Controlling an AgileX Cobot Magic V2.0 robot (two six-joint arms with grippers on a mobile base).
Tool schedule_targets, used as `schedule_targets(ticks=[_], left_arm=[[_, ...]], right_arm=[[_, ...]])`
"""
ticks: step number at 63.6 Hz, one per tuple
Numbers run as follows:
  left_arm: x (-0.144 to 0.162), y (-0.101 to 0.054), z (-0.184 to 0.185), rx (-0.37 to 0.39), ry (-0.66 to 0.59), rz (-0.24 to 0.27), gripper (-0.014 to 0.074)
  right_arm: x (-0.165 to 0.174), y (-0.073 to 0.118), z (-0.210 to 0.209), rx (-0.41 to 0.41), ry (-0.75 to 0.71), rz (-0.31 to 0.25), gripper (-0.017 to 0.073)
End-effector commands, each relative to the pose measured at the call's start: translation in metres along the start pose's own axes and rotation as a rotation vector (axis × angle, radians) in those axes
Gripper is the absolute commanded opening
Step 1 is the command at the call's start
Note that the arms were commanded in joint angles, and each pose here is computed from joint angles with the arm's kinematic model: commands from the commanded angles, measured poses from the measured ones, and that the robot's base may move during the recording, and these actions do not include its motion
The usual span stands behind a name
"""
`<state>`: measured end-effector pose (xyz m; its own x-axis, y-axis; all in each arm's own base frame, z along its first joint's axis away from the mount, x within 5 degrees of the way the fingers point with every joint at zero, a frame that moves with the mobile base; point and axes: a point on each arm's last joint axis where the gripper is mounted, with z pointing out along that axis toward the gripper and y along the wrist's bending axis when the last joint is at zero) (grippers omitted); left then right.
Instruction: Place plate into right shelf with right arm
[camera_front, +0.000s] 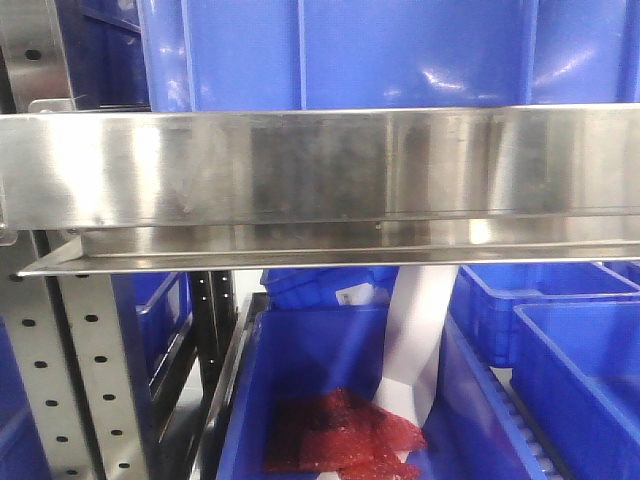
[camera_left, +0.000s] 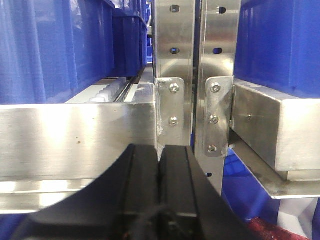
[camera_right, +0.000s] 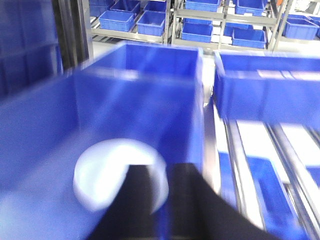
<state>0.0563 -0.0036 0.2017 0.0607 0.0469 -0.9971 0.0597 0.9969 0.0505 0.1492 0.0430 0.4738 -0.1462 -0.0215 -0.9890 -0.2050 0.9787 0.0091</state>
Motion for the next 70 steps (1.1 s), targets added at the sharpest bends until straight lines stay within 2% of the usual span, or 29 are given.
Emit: schedule_targets(ticks=[1,14,27,41,70], left_arm=[[-0.005,0.002,-0.001,-0.023,-0.088,-0.004,-0.0047],[-0.005,0.002,-0.001,-0.023,-0.088,-0.004,-0.0047],[-0.005,0.002,-0.001,-0.023,-0.088,-0.004,-0.0047],[-0.005,0.002,-0.001,-0.023,-0.088,-0.004,-0.0047],[-0.005,0.002,-0.001,-0.023,-0.088,-0.004,-0.0047]], right_arm=[[0.009,-0.004,-0.03,-0.018,-0.123,-0.01,0.0053],[0.084,-0.013,-0.078,-0.044,-0.193,-0.014,0.0055],[0.132,-0.016,-0.102,-0.066,-0.289,-0.008,0.0055],[0.151,-0.018,-0.108,-0.065,-0.303,-0.006,0.0055],[0.154,-0.019,-0.107,-0.058,-0.278,-0.007,0.0055]])
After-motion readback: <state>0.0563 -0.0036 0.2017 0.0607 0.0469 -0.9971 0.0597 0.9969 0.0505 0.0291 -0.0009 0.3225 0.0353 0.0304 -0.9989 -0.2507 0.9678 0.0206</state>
